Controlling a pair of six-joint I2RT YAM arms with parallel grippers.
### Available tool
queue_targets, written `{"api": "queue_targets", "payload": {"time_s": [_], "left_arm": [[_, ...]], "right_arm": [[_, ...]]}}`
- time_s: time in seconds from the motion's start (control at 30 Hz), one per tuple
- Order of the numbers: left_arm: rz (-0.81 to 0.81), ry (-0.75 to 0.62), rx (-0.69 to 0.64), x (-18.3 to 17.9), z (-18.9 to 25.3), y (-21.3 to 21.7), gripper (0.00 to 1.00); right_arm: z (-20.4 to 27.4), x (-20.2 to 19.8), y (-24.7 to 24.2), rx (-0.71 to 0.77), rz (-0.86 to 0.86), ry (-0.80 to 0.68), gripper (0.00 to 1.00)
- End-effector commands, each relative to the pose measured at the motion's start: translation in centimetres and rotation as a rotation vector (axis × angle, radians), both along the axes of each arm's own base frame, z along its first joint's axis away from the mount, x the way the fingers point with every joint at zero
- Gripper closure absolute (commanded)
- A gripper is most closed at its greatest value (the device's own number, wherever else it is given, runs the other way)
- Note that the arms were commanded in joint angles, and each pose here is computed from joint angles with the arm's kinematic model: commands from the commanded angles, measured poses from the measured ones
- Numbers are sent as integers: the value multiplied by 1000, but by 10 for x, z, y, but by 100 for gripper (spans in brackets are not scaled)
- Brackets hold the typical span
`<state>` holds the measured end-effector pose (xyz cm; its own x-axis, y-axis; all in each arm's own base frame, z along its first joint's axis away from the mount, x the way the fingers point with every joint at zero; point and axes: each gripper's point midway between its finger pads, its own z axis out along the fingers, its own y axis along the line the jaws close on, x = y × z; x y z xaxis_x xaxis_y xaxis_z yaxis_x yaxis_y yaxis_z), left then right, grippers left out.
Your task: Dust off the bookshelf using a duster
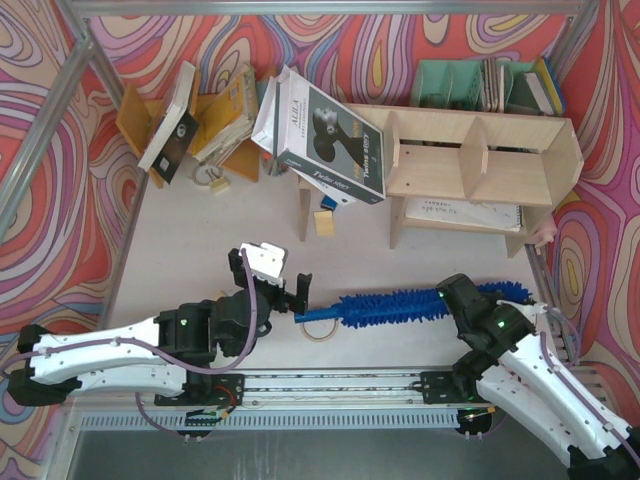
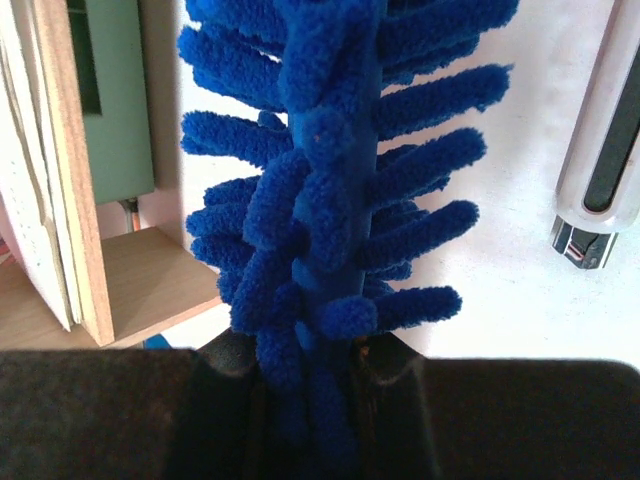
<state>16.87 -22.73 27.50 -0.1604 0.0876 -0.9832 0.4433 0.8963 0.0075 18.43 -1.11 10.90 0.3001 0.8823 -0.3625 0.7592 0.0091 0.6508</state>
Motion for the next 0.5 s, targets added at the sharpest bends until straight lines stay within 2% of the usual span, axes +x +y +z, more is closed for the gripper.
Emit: {"api": "queue_targets", "payload": {"time_s": [0.0, 0.47], "left_arm": [[43, -12, -12, 4, -3, 8, 2], [55, -22, -3, 7, -9, 10, 2]], "right_arm": [[-4, 9, 6, 53, -33, -41, 100], [-30, 16, 9, 54, -65, -6, 100]]}}
